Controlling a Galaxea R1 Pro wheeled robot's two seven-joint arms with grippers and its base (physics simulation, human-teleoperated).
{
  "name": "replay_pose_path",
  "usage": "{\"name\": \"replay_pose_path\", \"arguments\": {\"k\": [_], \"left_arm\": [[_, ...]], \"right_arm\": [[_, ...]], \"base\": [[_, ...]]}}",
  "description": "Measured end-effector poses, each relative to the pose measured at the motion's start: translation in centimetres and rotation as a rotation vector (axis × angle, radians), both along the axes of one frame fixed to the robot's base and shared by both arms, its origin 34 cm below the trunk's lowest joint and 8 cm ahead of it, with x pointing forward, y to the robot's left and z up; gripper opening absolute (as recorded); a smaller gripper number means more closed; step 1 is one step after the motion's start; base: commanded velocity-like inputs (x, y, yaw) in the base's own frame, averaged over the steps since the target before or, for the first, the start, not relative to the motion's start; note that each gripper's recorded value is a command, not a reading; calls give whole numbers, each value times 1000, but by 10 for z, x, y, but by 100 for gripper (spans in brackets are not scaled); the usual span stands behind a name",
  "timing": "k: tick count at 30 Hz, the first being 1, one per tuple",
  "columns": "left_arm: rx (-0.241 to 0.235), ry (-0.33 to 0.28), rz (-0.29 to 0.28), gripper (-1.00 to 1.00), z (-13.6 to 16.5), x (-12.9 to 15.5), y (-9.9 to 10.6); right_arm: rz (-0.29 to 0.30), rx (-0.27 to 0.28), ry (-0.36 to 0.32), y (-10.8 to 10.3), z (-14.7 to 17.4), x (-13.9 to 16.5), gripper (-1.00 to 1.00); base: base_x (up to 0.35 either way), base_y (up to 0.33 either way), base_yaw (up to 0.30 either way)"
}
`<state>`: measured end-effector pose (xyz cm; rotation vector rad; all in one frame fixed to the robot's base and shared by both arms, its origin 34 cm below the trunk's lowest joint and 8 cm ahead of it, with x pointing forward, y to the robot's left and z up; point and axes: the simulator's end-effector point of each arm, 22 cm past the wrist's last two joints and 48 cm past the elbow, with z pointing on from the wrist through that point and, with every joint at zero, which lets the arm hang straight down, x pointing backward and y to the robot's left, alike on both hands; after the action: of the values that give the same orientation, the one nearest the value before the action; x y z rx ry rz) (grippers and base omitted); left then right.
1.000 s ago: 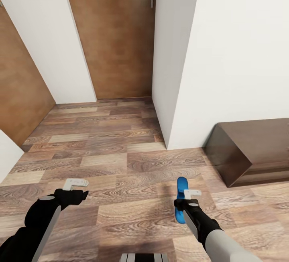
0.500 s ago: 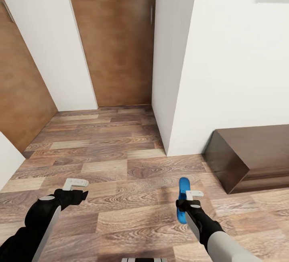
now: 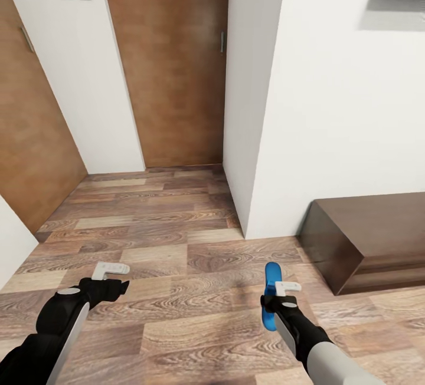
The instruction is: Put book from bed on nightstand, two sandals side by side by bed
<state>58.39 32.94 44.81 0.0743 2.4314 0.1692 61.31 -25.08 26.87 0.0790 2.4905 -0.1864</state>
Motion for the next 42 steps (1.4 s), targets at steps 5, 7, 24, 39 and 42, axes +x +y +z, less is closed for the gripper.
{"name": "replay_pose_path", "arguments": {"k": [5,7,24,39,42], "left_arm": [[0,-21,0,100,11,1,0],[0,-29,0,100,15,1,0],[0,-98,-1,100,52,3,0],[2,-160,0,100,84,3,0],[3,-164,0,100,91,4,0]], "right_arm": [[0,0,-20,0,11,4,-100],[0,0,-28,0,16,6,-100],[5,1,-104,0,52,16,-100],[7,3,-170,0,85,23,-100],[7,3,-174,1,91,25,-100]], "base": [[0,0,0],[0,0,0],[0,0,0],[0,0,0],[0,0,0]]}}
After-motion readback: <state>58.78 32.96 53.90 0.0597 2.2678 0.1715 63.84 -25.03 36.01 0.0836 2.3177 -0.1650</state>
